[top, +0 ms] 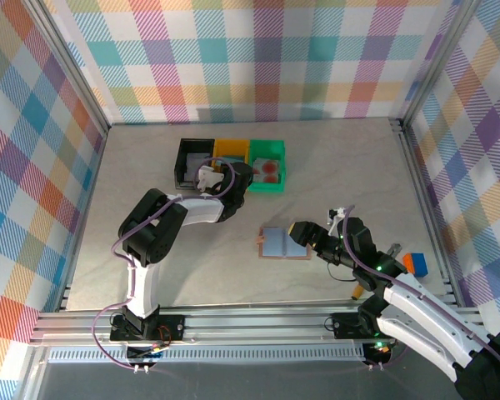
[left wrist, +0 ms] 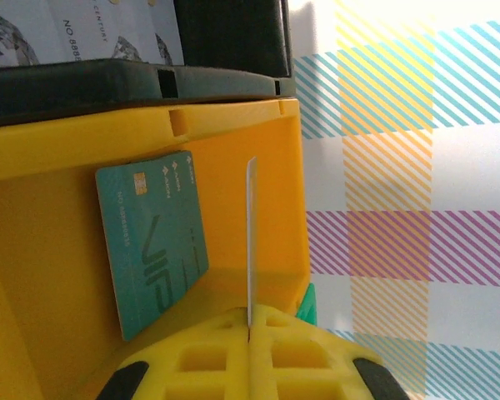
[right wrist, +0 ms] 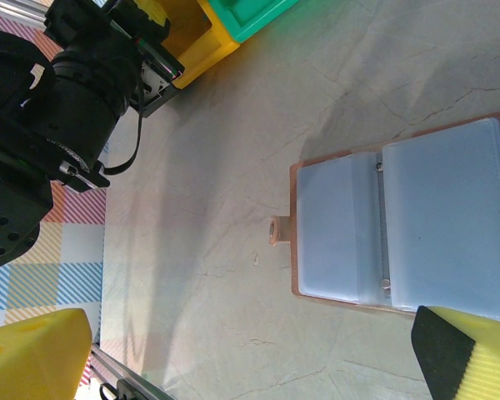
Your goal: Take the credit cards out of the card holder
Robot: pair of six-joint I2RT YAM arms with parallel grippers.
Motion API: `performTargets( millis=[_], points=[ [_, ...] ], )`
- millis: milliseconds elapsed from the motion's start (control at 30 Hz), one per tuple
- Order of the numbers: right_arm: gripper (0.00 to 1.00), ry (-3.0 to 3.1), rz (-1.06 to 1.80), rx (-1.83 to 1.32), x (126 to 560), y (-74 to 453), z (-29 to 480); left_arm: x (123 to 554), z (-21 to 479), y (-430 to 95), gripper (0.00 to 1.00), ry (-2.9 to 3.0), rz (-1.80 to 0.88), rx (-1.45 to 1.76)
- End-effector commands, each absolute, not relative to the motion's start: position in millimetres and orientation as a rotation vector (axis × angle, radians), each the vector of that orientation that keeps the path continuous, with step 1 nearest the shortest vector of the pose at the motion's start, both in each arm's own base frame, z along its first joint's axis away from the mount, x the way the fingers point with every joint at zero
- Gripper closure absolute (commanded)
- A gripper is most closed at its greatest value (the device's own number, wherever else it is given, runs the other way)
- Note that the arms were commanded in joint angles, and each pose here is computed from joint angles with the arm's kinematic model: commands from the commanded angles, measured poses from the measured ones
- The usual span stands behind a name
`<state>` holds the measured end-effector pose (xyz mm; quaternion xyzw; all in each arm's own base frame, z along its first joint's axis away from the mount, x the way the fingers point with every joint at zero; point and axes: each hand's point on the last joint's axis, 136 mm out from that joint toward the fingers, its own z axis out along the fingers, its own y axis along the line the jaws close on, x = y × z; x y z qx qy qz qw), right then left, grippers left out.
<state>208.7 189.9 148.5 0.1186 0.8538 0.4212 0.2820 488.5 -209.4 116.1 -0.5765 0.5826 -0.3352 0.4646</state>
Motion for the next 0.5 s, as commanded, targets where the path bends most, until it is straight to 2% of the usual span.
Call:
performTargets(
  millis=[0,467],
  points=[
    [0.01,2.288,1.109,0.291,208,188,145,492,110,-209,1.00,1.421,-0.814,-1.451],
    [0.01,2.286,1.116,0.292,208,188,145,491,93,-212,1.00,1.480,-0.761,-1.495]
  ],
)
